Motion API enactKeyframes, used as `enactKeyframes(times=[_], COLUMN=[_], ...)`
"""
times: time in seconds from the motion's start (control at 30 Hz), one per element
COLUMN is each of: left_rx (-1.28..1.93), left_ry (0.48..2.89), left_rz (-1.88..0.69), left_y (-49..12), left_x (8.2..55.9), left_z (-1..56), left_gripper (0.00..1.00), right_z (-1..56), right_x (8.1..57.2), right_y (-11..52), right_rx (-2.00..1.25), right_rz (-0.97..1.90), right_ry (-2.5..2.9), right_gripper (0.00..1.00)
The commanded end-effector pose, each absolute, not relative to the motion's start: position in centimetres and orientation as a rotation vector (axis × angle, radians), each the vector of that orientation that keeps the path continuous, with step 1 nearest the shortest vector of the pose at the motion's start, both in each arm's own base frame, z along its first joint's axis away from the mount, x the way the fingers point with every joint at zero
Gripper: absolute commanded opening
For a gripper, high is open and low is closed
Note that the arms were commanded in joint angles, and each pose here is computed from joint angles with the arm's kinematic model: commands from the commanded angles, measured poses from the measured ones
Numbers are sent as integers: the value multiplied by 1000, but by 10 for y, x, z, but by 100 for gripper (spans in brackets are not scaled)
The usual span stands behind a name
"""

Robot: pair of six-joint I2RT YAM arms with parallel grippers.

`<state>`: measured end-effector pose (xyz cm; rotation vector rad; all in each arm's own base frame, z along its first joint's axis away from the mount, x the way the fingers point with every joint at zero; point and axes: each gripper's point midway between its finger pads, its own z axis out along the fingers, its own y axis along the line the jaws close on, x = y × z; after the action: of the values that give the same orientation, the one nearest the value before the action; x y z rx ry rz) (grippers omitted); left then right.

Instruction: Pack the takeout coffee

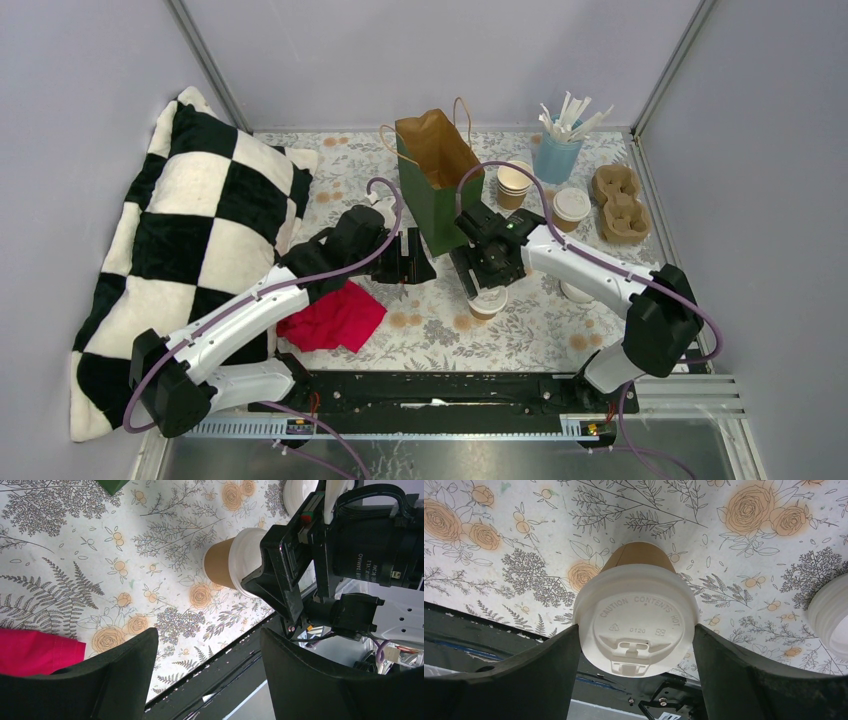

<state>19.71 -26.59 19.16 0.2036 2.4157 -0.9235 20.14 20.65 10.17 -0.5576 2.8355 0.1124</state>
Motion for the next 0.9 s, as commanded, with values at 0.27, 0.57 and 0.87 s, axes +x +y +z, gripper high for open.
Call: enactKeyframes(times=[0.27, 0.57, 0.87], left_rx=[209, 203, 205], left_ry=[2392, 2392, 2379], left_rz=[-940, -944, -944], left_y=[-264, -264, -264], left_x=[196, 196, 199], left_z=[195, 195, 200], left_gripper=[78, 78, 78], right_z=[51, 45, 78], right_x=[174, 170, 202], right_y=[165, 165, 161], right_rx=[-517, -511, -374], right_rz=[-143, -136, -96], right_ry=[2962, 2983, 2860], right_gripper=[81, 80, 80])
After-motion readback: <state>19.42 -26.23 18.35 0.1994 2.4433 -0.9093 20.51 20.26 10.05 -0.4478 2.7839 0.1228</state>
